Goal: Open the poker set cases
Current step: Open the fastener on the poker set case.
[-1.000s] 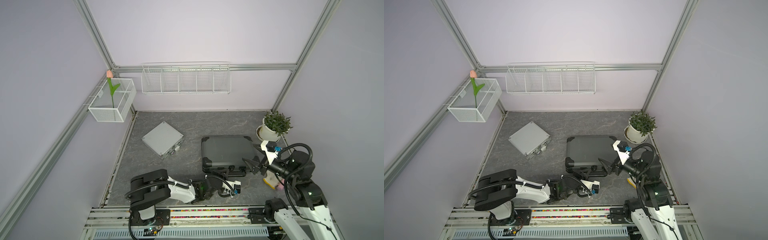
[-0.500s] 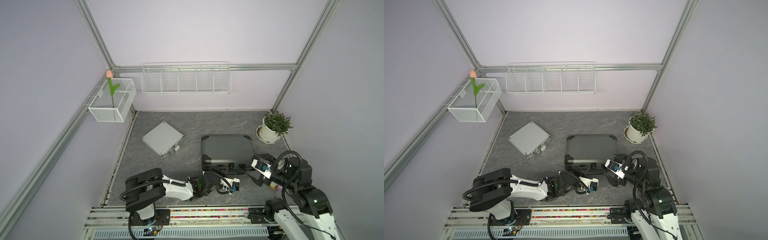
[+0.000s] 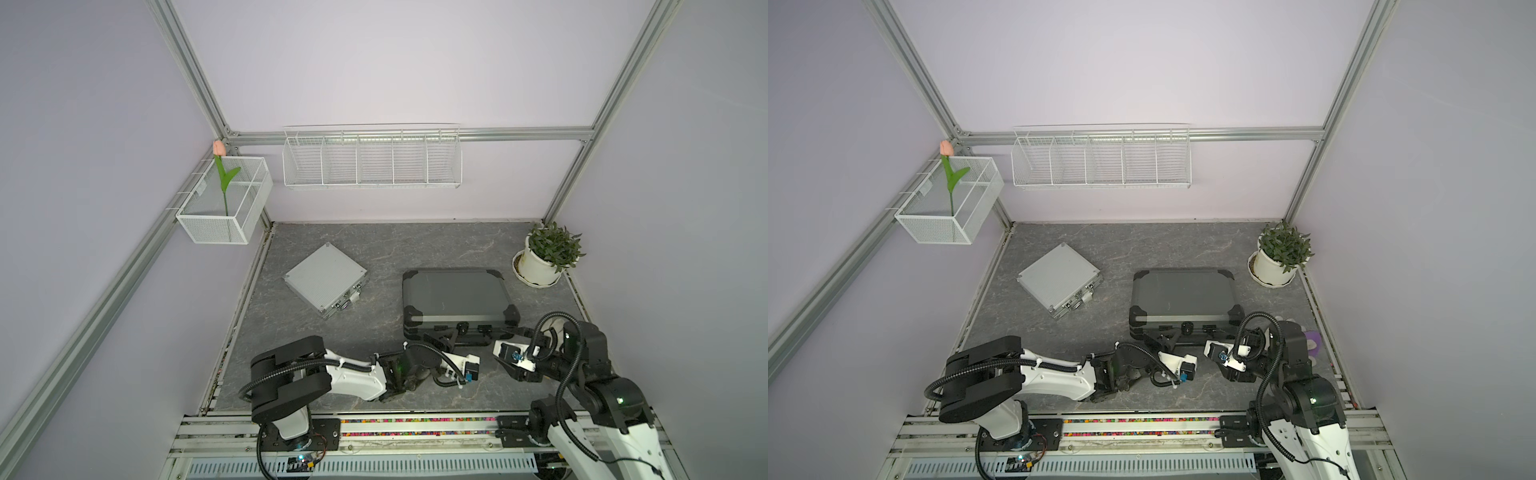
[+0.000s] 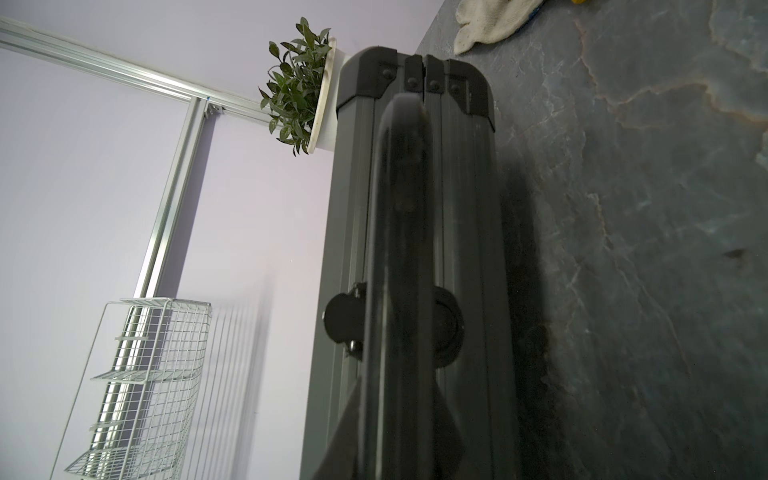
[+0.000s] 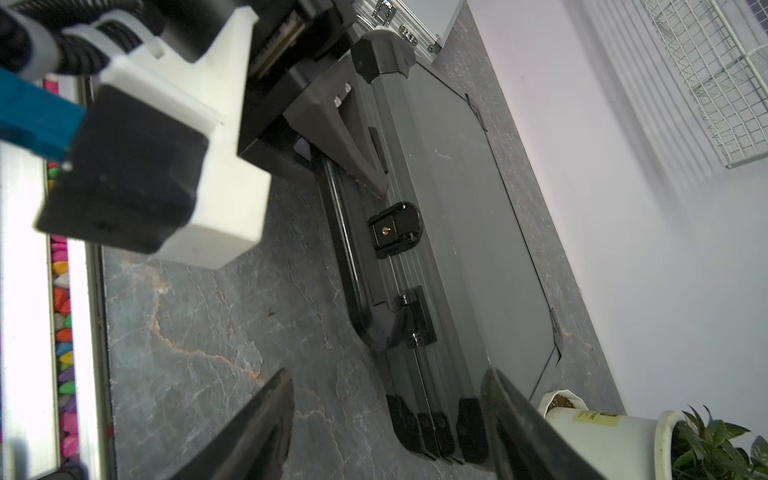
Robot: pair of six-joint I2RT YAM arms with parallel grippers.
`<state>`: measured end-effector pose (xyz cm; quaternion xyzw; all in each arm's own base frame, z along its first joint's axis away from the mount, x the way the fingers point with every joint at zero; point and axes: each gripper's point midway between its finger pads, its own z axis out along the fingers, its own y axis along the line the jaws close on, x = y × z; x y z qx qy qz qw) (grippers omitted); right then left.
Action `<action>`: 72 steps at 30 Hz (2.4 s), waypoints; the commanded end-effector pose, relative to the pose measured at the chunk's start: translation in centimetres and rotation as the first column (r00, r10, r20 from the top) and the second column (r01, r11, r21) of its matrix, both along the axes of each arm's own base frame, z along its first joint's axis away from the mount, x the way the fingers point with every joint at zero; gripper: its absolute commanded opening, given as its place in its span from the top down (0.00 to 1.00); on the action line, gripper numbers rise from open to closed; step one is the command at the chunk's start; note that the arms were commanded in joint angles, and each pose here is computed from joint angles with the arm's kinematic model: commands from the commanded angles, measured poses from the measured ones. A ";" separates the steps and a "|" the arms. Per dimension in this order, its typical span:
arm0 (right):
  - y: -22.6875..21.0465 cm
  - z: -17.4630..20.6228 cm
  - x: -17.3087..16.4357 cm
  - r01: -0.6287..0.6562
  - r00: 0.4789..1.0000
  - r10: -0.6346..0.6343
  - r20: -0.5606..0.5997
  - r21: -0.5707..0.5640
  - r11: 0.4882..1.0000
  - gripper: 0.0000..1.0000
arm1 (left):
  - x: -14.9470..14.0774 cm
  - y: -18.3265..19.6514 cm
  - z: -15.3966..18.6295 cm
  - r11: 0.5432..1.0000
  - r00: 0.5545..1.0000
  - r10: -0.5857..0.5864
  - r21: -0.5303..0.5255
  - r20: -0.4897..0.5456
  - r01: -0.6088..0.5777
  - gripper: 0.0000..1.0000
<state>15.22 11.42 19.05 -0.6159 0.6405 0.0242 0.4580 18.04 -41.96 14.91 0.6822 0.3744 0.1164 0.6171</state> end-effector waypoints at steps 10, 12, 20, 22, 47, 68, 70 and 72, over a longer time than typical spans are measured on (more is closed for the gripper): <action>1.5 -2.1 0.6 -0.100 0.995 0.100 0.002 -0.030 0.995 0.35 | 0.9 0.4 13.3 0.929 0.979 0.083 -0.370 0.185 -0.008 1.00; 1.8 -2.1 1.0 -0.101 0.995 0.101 0.001 -0.030 0.994 0.37 | 0.8 0.4 13.7 0.925 0.979 0.082 -0.379 0.188 -0.004 1.00; 2.2 -2.7 3.3 -0.095 0.995 0.099 0.029 -0.095 0.991 0.45 | 0.9 0.5 14.1 0.917 0.982 0.077 -0.400 0.174 -0.001 1.00; 2.2 -2.9 3.6 -0.099 0.994 0.104 0.043 -0.112 0.989 0.45 | 0.9 0.5 14.3 0.912 0.983 0.074 -0.409 0.170 0.002 1.00; 3.5 -4.7 5.3 -0.149 0.978 0.167 0.122 -0.142 0.978 0.46 | 1.2 0.7 14.6 0.894 0.979 0.084 -0.448 0.187 0.009 1.00; 4.3 -4.6 5.6 -0.156 0.978 0.170 0.120 -0.114 0.981 0.51 | 1.3 1.3 16.1 0.874 0.975 0.094 -0.486 0.202 0.016 1.00; 4.3 -4.5 5.9 -0.138 0.982 0.151 0.115 -0.113 0.984 0.51 | 1.3 1.5 16.5 0.870 0.975 0.093 -0.493 0.202 0.019 1.00; 4.3 -4.5 6.3 -0.124 0.984 0.138 0.114 -0.120 0.985 0.52 | 1.2 1.5 16.5 0.869 0.976 0.089 -0.494 0.200 0.022 1.00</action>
